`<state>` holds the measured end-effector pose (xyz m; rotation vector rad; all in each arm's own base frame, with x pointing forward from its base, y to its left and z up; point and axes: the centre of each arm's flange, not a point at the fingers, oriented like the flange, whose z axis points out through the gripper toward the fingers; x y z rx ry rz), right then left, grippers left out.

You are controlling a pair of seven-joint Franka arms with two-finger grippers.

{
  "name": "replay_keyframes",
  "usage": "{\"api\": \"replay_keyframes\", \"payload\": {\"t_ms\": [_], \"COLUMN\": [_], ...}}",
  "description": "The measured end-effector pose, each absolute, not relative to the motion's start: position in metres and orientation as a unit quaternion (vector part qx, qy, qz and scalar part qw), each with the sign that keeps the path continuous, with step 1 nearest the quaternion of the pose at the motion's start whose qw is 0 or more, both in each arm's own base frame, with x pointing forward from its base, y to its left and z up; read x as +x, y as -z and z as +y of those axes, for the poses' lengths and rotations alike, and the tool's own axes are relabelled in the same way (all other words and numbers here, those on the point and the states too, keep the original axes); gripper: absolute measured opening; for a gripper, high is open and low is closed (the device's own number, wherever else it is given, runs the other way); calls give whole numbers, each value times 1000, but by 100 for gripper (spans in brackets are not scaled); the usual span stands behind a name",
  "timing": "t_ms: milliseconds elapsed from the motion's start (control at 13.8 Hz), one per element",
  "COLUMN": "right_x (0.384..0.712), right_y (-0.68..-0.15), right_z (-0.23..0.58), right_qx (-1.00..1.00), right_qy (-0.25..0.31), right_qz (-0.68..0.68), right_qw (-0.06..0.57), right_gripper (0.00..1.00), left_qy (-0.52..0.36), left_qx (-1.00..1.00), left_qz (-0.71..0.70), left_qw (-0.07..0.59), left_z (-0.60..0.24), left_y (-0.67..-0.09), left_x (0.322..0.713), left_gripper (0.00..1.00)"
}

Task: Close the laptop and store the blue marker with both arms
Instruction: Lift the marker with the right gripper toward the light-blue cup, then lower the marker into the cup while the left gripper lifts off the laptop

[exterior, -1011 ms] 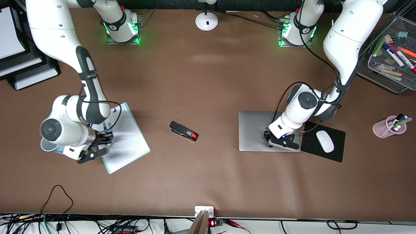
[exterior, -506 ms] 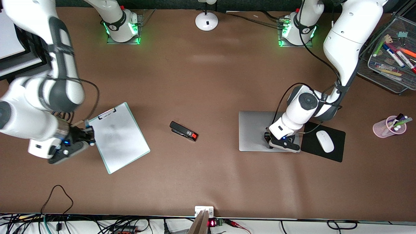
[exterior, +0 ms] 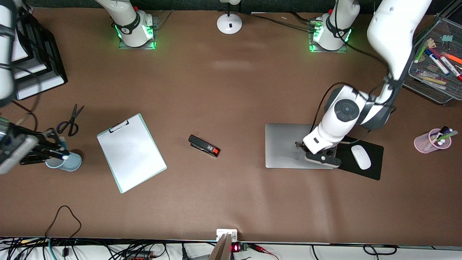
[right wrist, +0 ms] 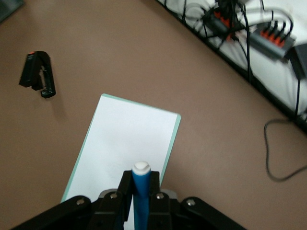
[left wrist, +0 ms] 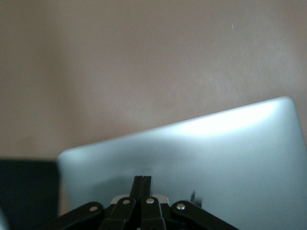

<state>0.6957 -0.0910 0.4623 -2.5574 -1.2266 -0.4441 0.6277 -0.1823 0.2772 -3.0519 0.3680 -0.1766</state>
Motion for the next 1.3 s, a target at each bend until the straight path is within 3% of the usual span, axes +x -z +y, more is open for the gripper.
{"api": "replay_keyframes", "payload": {"t_ms": [361, 650, 795, 1300], "right_x": [676, 655, 648, 641], "right_y": [-462, -453, -438, -372], "right_z": [-159, -213, -230, -257], "right_qx": [-788, -712, -679, -612], "right_qy": [239, 299, 321, 377], "right_qz": [-539, -607, -629, -657], "right_qw": [177, 188, 200, 228], "right_gripper": [17, 17, 17, 17], "left_qy": [-31, -102, -104, -50], "left_qx": [-985, -983, -985, -993], "left_qz": [134, 137, 132, 100], "left_qw": [108, 61, 41, 38], "left_z": [-181, -146, -132, -94], "left_y": [-381, -446, -469, -552], "left_x": [606, 611, 611, 569], "left_gripper": [4, 10, 25, 96]}}
